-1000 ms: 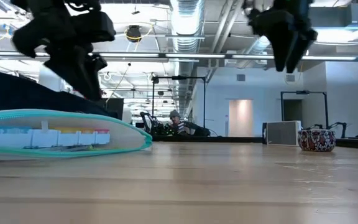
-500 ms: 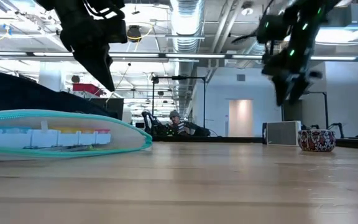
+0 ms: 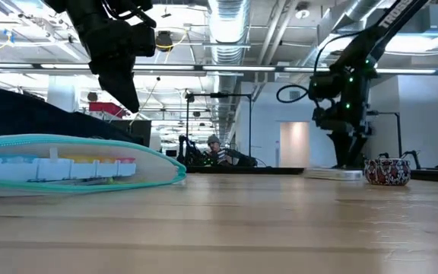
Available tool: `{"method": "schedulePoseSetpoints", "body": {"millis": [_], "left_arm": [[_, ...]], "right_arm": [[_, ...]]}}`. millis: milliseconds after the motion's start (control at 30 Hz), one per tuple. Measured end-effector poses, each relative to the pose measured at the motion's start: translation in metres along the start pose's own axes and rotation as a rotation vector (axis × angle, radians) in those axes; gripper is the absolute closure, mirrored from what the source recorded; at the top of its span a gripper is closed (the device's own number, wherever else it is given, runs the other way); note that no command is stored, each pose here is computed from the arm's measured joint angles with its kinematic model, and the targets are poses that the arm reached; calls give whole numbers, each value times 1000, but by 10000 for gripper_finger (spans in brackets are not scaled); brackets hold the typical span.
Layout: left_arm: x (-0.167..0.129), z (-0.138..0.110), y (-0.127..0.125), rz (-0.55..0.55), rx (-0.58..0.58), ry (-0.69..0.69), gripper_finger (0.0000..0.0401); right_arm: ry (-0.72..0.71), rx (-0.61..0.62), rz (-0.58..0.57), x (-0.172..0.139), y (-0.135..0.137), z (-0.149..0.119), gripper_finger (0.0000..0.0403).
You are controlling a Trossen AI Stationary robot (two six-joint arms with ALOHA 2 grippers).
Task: Unpack backpack
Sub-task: Put the game card into the zip bag
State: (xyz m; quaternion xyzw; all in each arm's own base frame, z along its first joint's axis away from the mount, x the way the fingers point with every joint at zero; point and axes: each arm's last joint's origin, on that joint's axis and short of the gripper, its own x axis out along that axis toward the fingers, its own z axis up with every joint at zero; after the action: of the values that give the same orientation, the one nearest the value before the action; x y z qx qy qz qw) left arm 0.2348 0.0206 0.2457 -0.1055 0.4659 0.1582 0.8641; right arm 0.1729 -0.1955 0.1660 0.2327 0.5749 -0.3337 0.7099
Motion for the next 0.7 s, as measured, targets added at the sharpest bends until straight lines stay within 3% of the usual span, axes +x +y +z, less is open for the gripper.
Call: {"method": "schedulePoseSetpoints", "body": {"millis": [167, 367, 700], "left_arm": [[0, 0, 0, 7, -2, -2, 276], [0, 0, 0, 7, -2, -3, 276], [0, 1, -2, -10, 0, -8, 276]], "right_arm": [[-44, -15, 20, -11, 2, -1, 177], [-121, 24, 204, -25, 26, 1, 177], [-58, 37, 225, 18, 50, 8, 152]]}}
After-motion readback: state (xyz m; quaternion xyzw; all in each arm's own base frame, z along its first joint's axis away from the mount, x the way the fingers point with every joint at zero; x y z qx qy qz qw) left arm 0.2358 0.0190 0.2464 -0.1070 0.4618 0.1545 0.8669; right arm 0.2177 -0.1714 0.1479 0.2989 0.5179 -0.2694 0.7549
